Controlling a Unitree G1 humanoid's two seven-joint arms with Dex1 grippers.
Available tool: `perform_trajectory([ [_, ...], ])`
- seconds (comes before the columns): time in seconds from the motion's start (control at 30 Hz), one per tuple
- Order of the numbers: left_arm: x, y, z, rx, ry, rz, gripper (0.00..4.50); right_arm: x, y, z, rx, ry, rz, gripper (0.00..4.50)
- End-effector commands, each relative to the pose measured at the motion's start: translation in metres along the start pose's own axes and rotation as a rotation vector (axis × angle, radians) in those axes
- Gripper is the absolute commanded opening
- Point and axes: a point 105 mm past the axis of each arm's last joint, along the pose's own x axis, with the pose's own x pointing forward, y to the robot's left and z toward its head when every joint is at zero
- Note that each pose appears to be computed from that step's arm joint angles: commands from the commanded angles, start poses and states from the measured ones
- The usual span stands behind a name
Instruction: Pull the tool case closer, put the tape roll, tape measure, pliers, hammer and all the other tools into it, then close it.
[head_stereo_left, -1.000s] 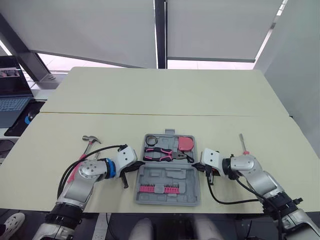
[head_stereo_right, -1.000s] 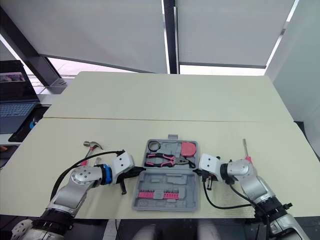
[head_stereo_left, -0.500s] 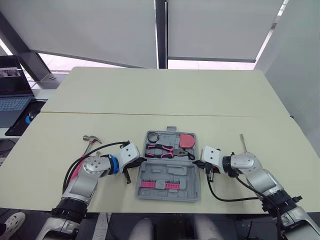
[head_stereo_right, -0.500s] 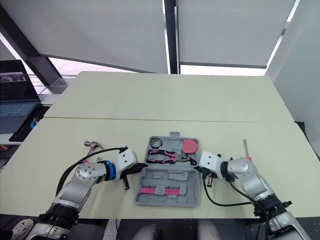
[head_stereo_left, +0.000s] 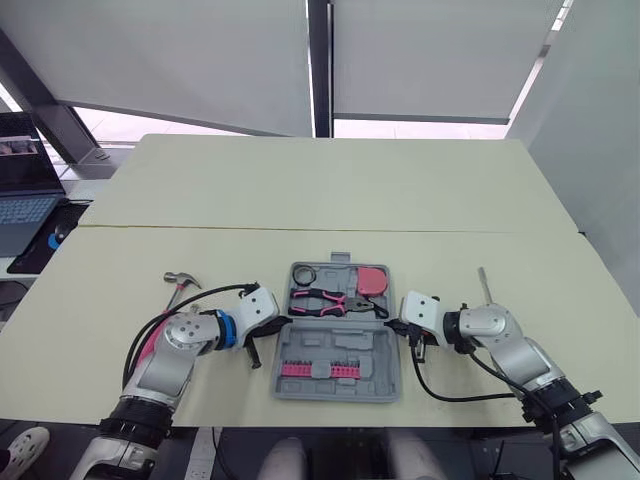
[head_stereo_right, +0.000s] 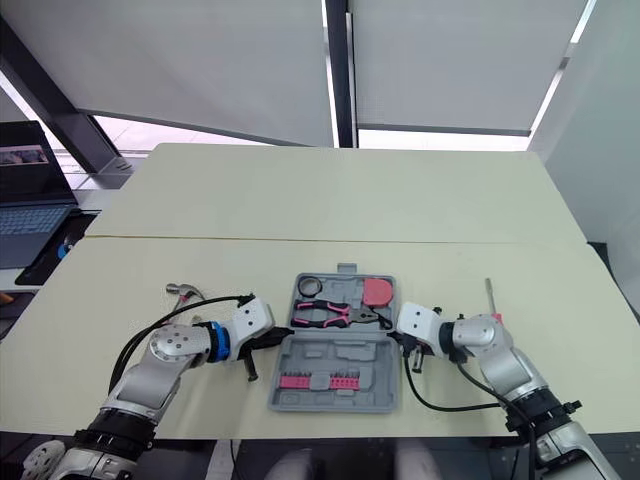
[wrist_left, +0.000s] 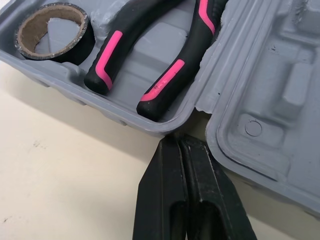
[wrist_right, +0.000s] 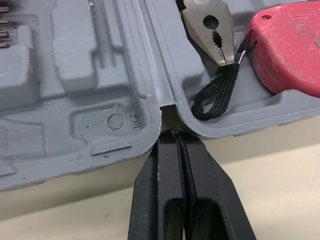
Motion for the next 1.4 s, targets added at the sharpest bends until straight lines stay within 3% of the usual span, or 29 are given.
perform_trajectory([
  [0.03, -0.011, 0.002, 0.009, 0.009, -0.042, -0.011, 0.03, -0.013, -0.012, 0.009, -0.040, -0.030, -0.074, 0.00],
  [0.27, -0.064, 0.030, 0.001, -0.010, -0.034, 0.116, 0.03, -0.048, -0.020, 0.002, -0.014, -0.042, -0.183, 0.00],
  [0.5, -0.127, 0.057, 0.014, -0.109, -0.170, 0.327, 0.03, -0.100, -0.032, 0.006, 0.058, -0.093, -0.345, 0.00],
  [0.7, -0.194, 0.075, -0.009, -0.245, -0.198, 0.639, 0.03, -0.155, -0.041, -0.017, 0.130, -0.039, -0.501, 0.00],
  [0.8, -0.225, 0.073, -0.033, -0.333, -0.169, 0.748, 0.64, -0.175, -0.036, -0.036, 0.164, 0.014, -0.539, 0.00],
  [0.93, -0.263, 0.056, -0.072, -0.477, -0.101, 0.851, 1.92, -0.198, -0.020, -0.060, 0.236, 0.079, -0.540, 0.00],
  [0.97, -0.267, 0.052, -0.078, -0.501, -0.090, 0.858, 2.24, -0.202, -0.017, -0.063, 0.246, 0.086, -0.534, 0.42],
  [1.2, -0.286, 0.018, -0.103, -0.609, -0.016, 0.860, 4.40, -0.214, 0.001, -0.076, 0.293, 0.123, -0.470, 1.88],
  [1.4, -0.286, 0.014, -0.102, -0.601, -0.005, 0.849, 4.50, -0.214, -0.003, -0.075, 0.276, 0.126, -0.451, 3.34],
])
